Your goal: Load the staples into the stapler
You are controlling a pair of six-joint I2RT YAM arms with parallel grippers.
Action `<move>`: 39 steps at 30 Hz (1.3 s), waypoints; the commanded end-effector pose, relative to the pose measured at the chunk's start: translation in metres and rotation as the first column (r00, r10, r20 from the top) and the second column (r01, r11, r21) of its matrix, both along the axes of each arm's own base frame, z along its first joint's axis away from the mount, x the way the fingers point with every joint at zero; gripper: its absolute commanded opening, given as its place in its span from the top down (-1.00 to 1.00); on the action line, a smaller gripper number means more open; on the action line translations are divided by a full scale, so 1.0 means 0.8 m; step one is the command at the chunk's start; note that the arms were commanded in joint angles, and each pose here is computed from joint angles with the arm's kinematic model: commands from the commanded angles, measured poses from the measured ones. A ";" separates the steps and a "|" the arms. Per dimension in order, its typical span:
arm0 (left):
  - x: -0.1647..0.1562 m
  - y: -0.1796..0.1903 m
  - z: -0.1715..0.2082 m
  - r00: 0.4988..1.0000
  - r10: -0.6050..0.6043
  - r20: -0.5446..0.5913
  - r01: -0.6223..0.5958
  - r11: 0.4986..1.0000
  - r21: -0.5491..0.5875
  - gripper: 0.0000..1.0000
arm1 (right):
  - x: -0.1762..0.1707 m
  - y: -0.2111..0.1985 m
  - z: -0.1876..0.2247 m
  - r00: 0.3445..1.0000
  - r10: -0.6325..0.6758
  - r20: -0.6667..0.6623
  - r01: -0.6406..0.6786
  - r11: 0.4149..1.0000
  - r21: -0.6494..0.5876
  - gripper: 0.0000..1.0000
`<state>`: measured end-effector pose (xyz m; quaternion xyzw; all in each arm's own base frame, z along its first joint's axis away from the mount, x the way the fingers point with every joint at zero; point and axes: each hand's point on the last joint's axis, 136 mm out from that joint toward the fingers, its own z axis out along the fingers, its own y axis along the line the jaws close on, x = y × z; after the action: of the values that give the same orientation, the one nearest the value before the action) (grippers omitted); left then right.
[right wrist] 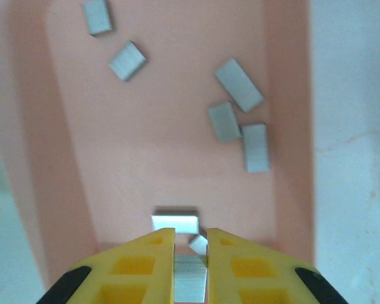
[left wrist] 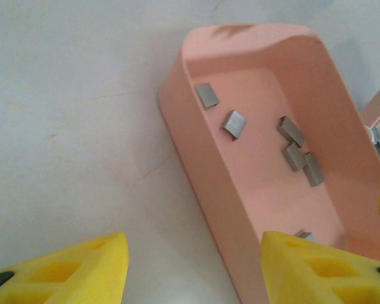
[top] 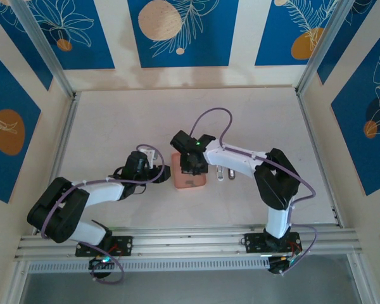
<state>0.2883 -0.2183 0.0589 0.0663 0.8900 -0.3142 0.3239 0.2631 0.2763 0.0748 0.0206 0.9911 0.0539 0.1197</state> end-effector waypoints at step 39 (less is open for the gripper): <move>0.003 -0.032 0.030 0.989 -0.116 0.087 0.123 0.989 -0.081 -0.16 | -0.122 -0.141 -0.037 0.934 -0.217 -0.283 0.199 0.976 -0.089 0.34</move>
<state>0.2877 -0.2352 0.0728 0.0975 0.8669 -0.3584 0.3325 0.1696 0.1630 0.0309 0.1144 0.9933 -0.0155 -0.0041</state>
